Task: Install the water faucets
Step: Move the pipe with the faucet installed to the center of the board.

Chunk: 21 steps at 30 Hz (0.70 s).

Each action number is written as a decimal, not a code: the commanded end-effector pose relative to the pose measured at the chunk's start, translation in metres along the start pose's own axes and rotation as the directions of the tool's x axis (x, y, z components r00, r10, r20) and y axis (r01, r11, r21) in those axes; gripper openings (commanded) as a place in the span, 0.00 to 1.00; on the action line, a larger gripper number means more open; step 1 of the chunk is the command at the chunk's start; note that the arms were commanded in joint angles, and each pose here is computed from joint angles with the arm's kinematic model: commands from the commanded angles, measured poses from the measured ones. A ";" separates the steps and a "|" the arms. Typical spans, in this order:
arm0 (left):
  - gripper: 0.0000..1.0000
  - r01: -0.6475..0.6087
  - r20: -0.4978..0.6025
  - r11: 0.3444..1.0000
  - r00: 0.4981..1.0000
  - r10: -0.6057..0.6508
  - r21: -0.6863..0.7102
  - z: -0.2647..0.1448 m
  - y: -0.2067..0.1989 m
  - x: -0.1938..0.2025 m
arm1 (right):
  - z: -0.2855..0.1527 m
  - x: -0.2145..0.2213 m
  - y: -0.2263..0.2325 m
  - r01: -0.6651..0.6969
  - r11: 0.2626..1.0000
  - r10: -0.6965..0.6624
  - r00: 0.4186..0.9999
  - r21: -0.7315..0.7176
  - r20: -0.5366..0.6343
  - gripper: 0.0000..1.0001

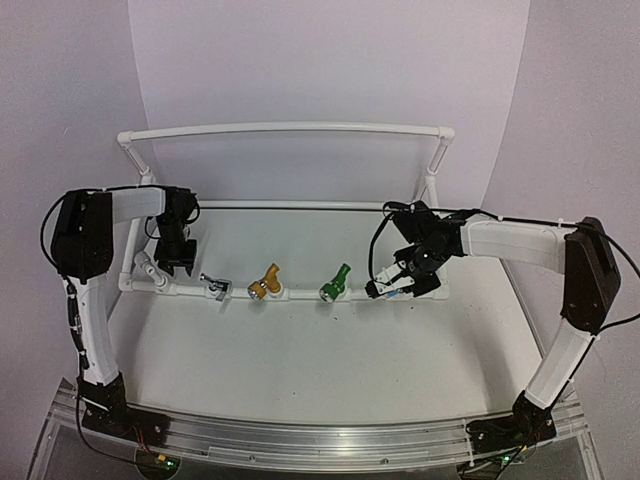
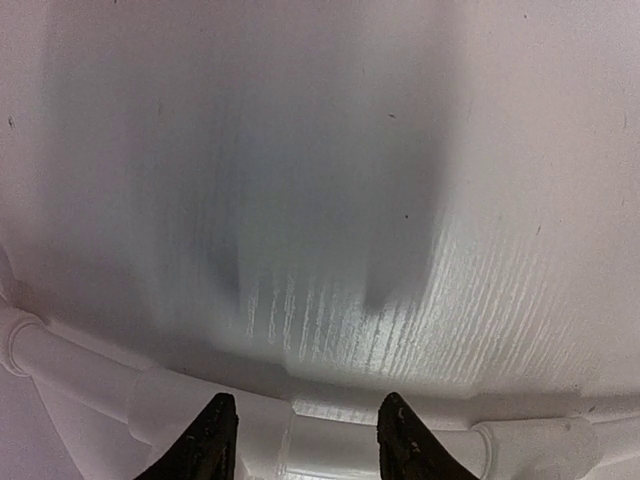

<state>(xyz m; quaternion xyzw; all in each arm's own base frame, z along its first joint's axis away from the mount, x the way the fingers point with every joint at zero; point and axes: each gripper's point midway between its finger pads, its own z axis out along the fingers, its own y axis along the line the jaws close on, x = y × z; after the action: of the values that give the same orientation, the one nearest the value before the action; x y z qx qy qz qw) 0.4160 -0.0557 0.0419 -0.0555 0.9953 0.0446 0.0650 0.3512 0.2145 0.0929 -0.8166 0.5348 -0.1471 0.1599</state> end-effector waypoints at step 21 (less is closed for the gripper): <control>0.30 -0.241 -0.229 0.970 0.943 0.240 0.022 -0.005 -0.065 0.140 | 0.014 0.056 0.006 -0.084 0.996 0.080 0.984 -0.018 -0.161 0.00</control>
<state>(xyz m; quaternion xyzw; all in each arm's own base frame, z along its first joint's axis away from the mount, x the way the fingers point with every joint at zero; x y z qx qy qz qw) 0.3759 -0.1224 0.0288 0.0203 0.9943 0.0544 0.0896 0.3526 0.2044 0.0943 -0.8091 0.5478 -0.1465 0.1540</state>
